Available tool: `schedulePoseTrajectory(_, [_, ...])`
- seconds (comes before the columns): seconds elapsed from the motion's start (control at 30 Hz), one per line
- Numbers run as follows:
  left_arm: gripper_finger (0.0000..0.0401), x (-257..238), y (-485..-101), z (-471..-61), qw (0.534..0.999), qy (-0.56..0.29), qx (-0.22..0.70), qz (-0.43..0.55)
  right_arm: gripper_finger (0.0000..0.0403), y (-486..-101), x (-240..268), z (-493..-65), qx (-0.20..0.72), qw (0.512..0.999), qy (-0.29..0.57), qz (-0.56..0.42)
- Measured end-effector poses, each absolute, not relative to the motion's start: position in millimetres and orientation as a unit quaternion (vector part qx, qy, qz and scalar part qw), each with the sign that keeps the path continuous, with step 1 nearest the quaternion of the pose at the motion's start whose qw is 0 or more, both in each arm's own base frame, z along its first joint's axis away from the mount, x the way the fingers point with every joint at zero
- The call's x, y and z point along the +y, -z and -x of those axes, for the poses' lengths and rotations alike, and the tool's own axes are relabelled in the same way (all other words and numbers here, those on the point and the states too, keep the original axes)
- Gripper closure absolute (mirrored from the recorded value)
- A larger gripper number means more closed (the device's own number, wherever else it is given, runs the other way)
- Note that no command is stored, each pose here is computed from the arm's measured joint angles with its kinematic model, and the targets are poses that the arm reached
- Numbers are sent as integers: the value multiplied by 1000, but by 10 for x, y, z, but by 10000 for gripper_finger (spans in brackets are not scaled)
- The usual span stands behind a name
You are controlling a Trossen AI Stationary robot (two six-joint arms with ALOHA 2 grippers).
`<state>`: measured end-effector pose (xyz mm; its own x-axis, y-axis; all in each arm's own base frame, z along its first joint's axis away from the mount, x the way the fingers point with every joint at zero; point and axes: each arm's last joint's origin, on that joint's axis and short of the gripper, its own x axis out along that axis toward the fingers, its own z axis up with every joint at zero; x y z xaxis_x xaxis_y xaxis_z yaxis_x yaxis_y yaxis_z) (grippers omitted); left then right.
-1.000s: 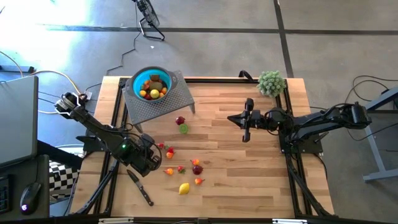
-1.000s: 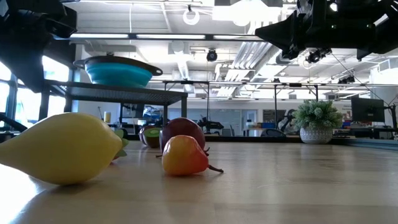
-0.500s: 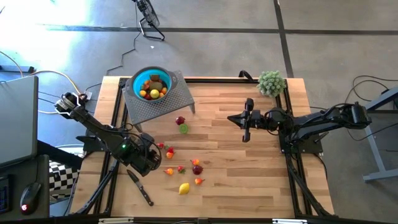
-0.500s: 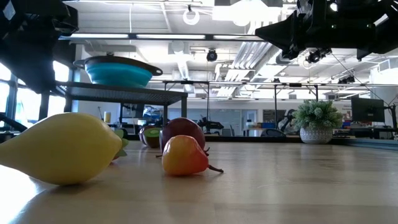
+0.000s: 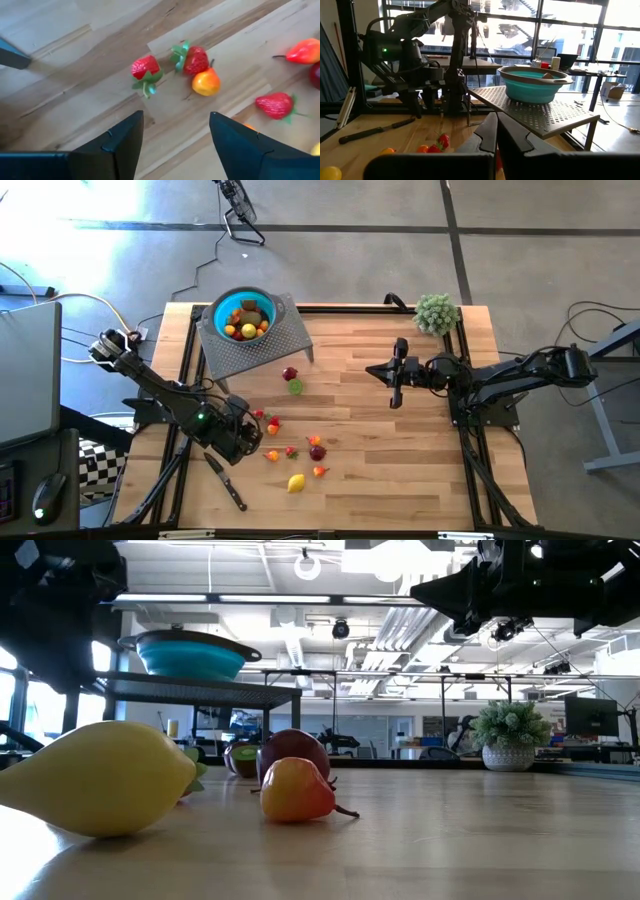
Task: Pick & Place Fruit
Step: Put the red strawberry into the blue strainer bowl on the shelf
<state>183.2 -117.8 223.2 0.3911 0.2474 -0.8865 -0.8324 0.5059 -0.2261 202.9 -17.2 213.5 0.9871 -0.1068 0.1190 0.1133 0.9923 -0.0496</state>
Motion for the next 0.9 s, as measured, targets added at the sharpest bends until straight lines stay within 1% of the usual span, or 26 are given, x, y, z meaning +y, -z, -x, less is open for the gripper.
schedulePoseTrajectory(0.3, [179, -1227, -2054, -1900, 745, -390, 436, 322, 401, -2135, -171, -2029, -58, 996, 55, 28])
schedulePoseTrajectory(0.5, [179, -1218, -2025, -1886, 736, -404, 442, 314, 401, -2135, -172, -2029, -58, 996, 55, 28])
schedulePoseTrajectory(0.9, [179, -1100, -1988, -2019, 726, -429, 420, 335, 401, -2135, -171, -2029, -58, 996, 55, 28])
